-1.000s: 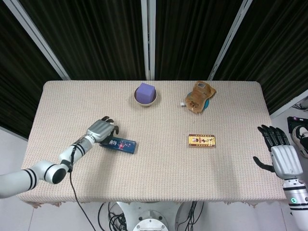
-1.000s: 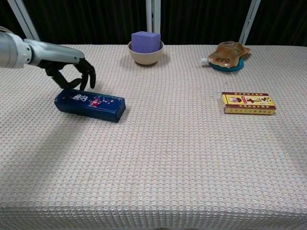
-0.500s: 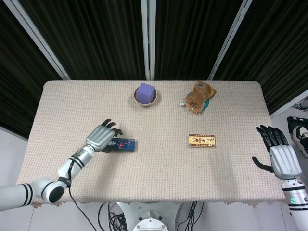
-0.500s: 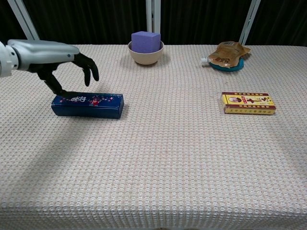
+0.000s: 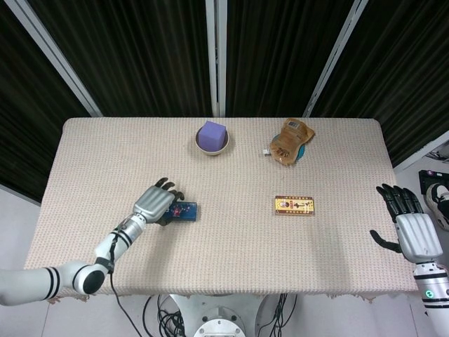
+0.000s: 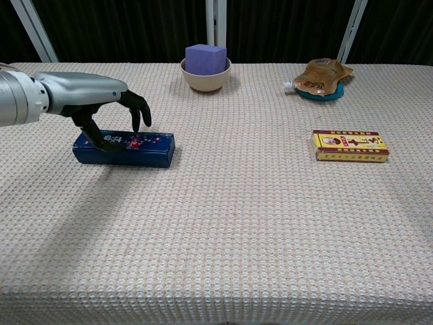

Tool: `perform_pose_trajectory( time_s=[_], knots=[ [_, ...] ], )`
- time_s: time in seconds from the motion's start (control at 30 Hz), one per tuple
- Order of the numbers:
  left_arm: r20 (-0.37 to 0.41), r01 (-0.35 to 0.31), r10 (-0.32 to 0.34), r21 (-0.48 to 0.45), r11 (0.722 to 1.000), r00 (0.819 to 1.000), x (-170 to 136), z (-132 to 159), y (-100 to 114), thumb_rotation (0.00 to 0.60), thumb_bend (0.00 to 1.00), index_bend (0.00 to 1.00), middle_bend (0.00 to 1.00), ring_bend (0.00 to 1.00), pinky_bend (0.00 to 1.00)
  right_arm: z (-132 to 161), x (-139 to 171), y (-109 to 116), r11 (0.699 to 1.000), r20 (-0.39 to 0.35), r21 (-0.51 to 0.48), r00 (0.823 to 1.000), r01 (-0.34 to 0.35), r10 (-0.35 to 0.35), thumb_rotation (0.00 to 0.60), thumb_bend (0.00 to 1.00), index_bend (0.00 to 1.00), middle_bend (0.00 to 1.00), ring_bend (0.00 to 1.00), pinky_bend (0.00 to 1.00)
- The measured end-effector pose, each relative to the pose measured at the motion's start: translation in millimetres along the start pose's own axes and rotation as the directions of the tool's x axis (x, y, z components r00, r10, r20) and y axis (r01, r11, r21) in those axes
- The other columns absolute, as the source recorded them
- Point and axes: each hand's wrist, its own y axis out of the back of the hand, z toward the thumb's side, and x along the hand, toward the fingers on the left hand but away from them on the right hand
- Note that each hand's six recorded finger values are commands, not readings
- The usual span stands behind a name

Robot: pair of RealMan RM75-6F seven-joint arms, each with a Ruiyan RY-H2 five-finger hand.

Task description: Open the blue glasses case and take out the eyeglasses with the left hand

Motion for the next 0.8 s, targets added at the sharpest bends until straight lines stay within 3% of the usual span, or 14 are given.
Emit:
perform_pose_trajectory(
  time_s=[0.2, 0.8],
  knots=[
    [-0.012, -0.006, 0.007, 0.023, 1.0, 1.0, -0.5, -1.1, -2.1, 0.6, 0.32, 0.18, 0.21, 0.05, 0.0, -1.3, -0.3, -0.6, 1.0, 0.002, -0.001, 1.0, -0.004, 0.004, 0.6, 0.18, 0.02, 0.06, 0.0, 0.0],
    [-0.041, 0.016, -0.015, 0.019, 1.0, 0.999, 3.0, -8.2, -7.9, 0.6, 0.31, 0.22, 0.23, 0.05, 0.0, -3.1, -0.5, -2.3, 1.0, 0.01, -0.004, 1.0, -0.012, 0.012, 0.6, 0.18, 0.02, 0.06, 0.0, 0.0]
  ],
)
